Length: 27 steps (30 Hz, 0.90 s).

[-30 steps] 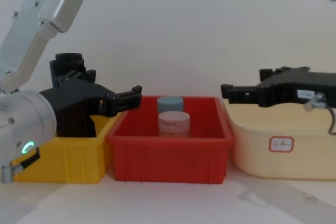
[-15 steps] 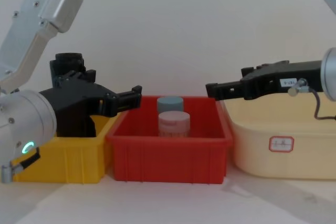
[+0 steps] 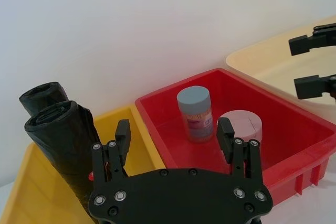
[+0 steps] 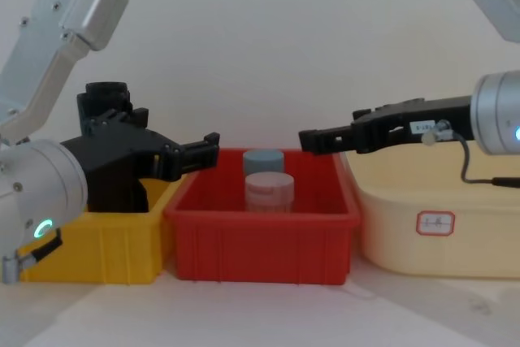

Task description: Pick up the garbage bag with the one hand and transfer it to the other hand.

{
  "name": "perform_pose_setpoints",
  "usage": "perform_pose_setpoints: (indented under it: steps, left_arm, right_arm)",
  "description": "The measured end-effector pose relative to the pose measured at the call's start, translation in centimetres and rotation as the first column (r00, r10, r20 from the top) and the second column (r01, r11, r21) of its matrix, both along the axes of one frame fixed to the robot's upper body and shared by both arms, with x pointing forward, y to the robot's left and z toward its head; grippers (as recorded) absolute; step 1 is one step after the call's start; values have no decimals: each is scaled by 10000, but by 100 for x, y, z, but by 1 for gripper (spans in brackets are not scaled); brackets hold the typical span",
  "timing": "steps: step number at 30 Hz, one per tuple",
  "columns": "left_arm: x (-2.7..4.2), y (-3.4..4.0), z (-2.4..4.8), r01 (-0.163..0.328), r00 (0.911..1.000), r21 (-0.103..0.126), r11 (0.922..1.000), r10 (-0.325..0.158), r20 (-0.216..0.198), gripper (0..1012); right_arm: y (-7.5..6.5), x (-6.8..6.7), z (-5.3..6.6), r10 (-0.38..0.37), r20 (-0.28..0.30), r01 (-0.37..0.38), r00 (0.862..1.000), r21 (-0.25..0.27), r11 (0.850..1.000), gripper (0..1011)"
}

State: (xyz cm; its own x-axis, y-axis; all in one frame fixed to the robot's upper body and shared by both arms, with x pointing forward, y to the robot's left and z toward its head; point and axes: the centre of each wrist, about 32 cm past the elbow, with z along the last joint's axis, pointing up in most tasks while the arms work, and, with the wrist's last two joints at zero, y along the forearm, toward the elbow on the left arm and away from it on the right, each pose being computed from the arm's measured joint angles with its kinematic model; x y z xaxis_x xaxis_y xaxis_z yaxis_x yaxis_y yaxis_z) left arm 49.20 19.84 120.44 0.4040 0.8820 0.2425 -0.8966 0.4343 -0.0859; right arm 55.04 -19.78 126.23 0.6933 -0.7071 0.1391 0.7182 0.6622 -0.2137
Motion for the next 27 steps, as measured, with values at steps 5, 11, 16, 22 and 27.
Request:
perform_pose_setpoints:
  steps: [5, 11, 16, 22, 27]
  left_arm:
    - [0, 0, 0, 0, 10000, 0, 10000, 0, 0, 1001]
    - [0, 0, 0, 1, 10000, -1, 10000, -1, -1, 1001]
    - [0, 0, 0, 0, 10000, 0, 10000, 0, -1, 1001]
    - [0, 0, 0, 0, 10000, -1, 10000, 0, 0, 1001]
    - [0, 0, 0, 0, 10000, 0, 10000, 0, 0, 1001]
  right_arm:
    - [32, 38, -15, 128, -99, -127, 9999, 160, 9998, 1000]
    - [69, 82, -40, 378, -260, -366, 9989, 446, 9983, 1000]
    - [99, 115, -65, 590, -403, -560, 9974, 710, 9959, 1000]
    - [131, 157, -106, 820, -595, -760, 9949, 962, 9925, 1000]
    - [153, 190, -138, 968, -728, -883, 9926, 1111, 9899, 1000]
